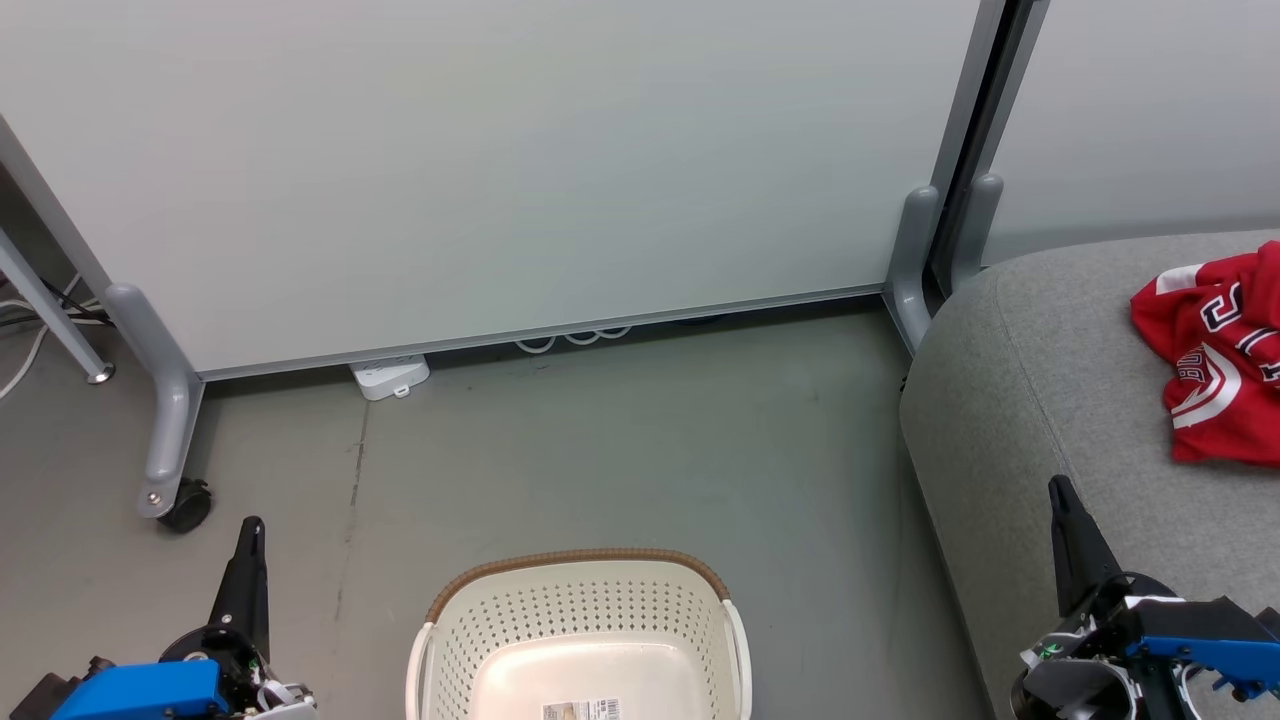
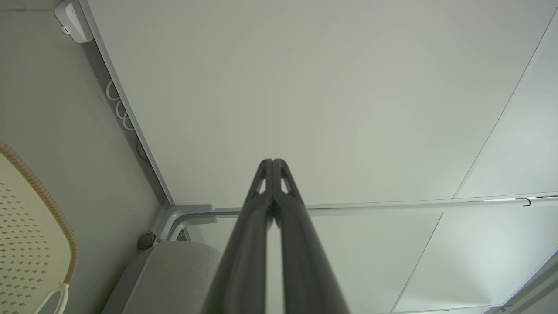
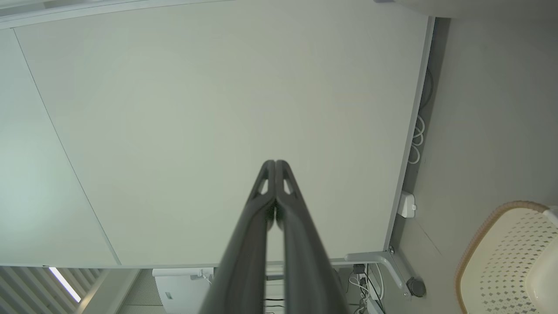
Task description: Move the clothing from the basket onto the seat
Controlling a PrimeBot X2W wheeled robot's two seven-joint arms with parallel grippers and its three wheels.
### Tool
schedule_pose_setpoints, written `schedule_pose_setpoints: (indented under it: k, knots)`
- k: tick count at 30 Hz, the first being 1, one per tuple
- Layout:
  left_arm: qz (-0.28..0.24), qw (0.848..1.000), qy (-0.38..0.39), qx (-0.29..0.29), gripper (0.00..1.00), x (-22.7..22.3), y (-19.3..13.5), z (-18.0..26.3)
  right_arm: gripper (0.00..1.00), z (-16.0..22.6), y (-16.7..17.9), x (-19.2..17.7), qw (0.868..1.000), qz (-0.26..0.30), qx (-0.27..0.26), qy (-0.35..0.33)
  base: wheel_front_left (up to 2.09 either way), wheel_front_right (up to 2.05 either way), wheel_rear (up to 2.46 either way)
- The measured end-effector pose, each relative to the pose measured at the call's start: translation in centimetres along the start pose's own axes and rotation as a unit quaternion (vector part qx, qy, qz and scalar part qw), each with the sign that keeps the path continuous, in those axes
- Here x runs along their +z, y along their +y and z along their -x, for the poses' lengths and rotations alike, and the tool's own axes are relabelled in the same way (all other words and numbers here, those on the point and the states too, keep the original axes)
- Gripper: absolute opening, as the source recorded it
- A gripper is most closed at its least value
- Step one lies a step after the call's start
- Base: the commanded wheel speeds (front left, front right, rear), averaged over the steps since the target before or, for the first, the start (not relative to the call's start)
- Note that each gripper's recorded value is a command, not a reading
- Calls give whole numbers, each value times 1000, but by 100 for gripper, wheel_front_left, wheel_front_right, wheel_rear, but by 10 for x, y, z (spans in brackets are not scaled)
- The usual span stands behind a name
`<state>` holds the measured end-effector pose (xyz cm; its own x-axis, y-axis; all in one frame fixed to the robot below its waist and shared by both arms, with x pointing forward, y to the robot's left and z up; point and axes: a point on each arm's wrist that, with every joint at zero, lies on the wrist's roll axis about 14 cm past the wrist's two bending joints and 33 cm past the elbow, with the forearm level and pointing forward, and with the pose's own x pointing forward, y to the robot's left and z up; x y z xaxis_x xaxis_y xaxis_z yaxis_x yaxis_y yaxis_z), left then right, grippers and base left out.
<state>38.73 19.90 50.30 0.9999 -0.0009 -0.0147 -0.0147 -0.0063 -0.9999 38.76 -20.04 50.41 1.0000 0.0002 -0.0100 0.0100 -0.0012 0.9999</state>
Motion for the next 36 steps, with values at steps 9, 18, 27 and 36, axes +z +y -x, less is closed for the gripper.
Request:
schedule_pose_setpoints:
  k: [9, 18, 27, 36]
  knots:
    - [0, 1000, 0, 0, 0, 0, 0, 0, 0, 0, 0, 0, 1000, 0, 0, 0, 0, 0, 0]
    - [0, 1000, 0, 0, 0, 0, 0, 0, 0, 0, 0, 0, 1000, 0, 0, 0, 0, 0, 0]
    - [0, 1000, 0, 0, 0, 0, 0, 0, 0, 0, 0, 0, 1000, 0, 0, 0, 0, 0, 0]
    - [0, 1000, 0, 0, 0, 0, 0, 0, 0, 0, 0, 0, 1000, 0, 0, 0, 0, 0, 0]
